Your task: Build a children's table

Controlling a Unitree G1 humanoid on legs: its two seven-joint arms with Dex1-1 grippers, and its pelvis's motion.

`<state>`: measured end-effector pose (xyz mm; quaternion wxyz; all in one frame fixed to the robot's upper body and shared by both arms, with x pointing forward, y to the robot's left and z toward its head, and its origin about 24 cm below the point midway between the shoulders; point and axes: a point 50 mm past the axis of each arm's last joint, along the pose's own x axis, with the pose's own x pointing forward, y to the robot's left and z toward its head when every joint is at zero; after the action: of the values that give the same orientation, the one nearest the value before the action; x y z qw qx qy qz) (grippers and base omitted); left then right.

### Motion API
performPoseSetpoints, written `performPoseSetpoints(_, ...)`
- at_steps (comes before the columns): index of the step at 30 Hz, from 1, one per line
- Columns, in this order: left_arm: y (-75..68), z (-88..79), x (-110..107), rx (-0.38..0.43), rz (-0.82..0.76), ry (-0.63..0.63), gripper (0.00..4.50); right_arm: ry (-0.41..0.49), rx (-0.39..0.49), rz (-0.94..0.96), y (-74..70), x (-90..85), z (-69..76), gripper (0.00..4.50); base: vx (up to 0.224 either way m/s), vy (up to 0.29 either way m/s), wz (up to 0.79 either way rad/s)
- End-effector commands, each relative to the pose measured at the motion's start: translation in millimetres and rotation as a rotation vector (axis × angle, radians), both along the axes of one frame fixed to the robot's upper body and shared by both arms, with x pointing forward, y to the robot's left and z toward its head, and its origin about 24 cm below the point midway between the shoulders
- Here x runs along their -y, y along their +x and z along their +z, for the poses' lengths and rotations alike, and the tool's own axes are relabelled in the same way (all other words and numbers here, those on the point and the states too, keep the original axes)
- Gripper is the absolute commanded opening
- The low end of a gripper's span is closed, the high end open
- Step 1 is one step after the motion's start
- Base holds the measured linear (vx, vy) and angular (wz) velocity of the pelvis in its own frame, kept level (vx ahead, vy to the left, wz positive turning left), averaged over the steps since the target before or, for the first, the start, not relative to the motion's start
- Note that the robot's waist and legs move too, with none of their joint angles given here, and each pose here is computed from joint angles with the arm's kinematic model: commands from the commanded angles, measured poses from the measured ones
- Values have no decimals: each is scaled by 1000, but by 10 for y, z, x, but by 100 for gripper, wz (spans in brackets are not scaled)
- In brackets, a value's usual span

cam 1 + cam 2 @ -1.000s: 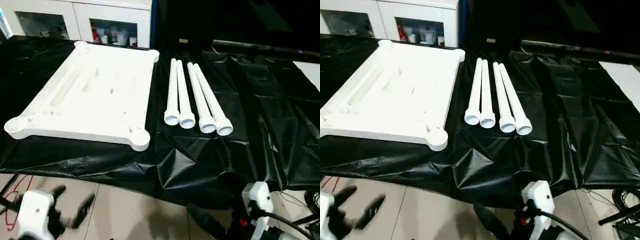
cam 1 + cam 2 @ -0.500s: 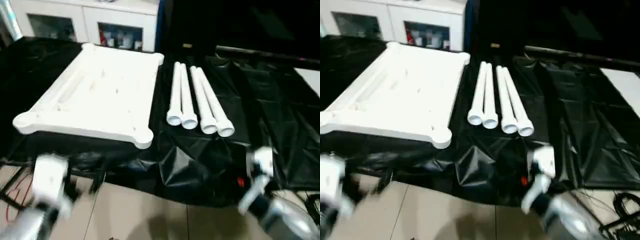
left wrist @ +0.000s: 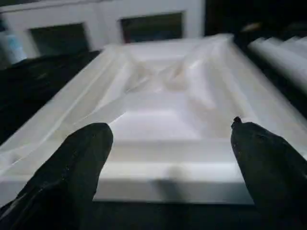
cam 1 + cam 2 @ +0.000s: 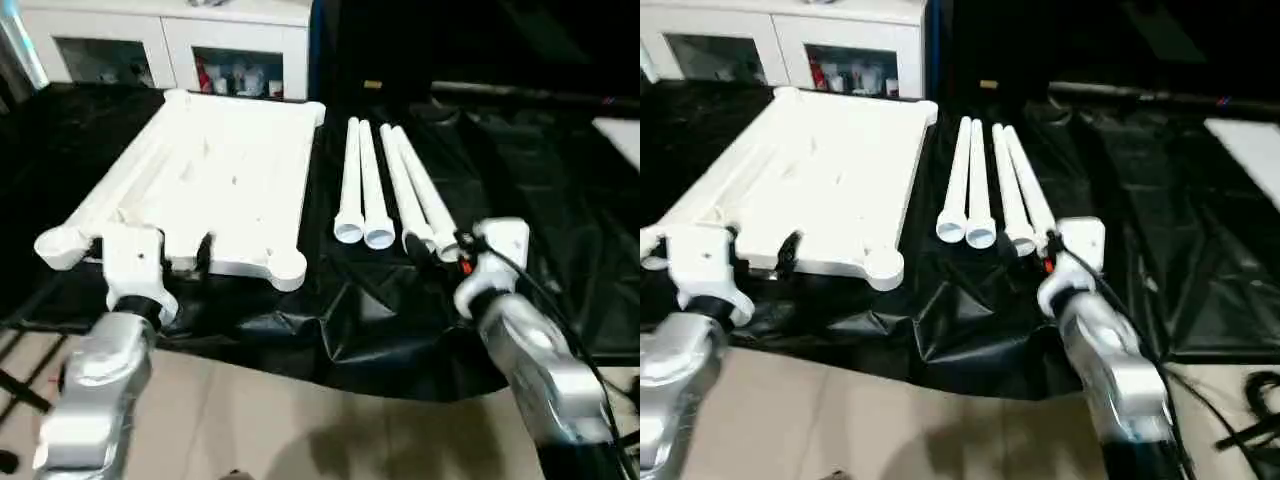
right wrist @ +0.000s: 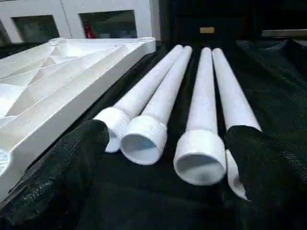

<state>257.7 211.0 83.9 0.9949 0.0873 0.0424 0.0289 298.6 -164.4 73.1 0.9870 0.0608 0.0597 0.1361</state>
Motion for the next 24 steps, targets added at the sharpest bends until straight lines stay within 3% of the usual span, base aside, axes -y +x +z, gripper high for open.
performPoseSetpoints(1,31,-11,13,5,5,17,448,-17,40,19,51,-25,61,450,0,0,0)
performPoseSetpoints(3,76,25,68,35,-28,38,448,-8,70,20,114,-15,121,450,0,0,0)
performPoseSetpoints(5,146,166,81,104,-37,41,448,58,53,-23,144,15,162,450,0,0,0)
performPoseSetpoints(10,228,418,124,190,-42,-22,448,60,36,-23,64,-40,187,450,0,0,0)
performPoseSetpoints(13,271,411,104,182,-28,6,448,155,-31,7,-18,-146,122,450,0,0,0)
performPoseSetpoints(16,278,357,88,149,-23,46,448,121,35,-99,-60,-127,75,450,0,0,0)
performPoseSetpoints(22,298,330,110,118,-56,64,448,134,3,-121,-112,-122,34,450,0,0,0)
performPoseSetpoints(24,285,265,126,94,-68,54,448,94,4,-82,-106,-128,24,450,0,0,0)
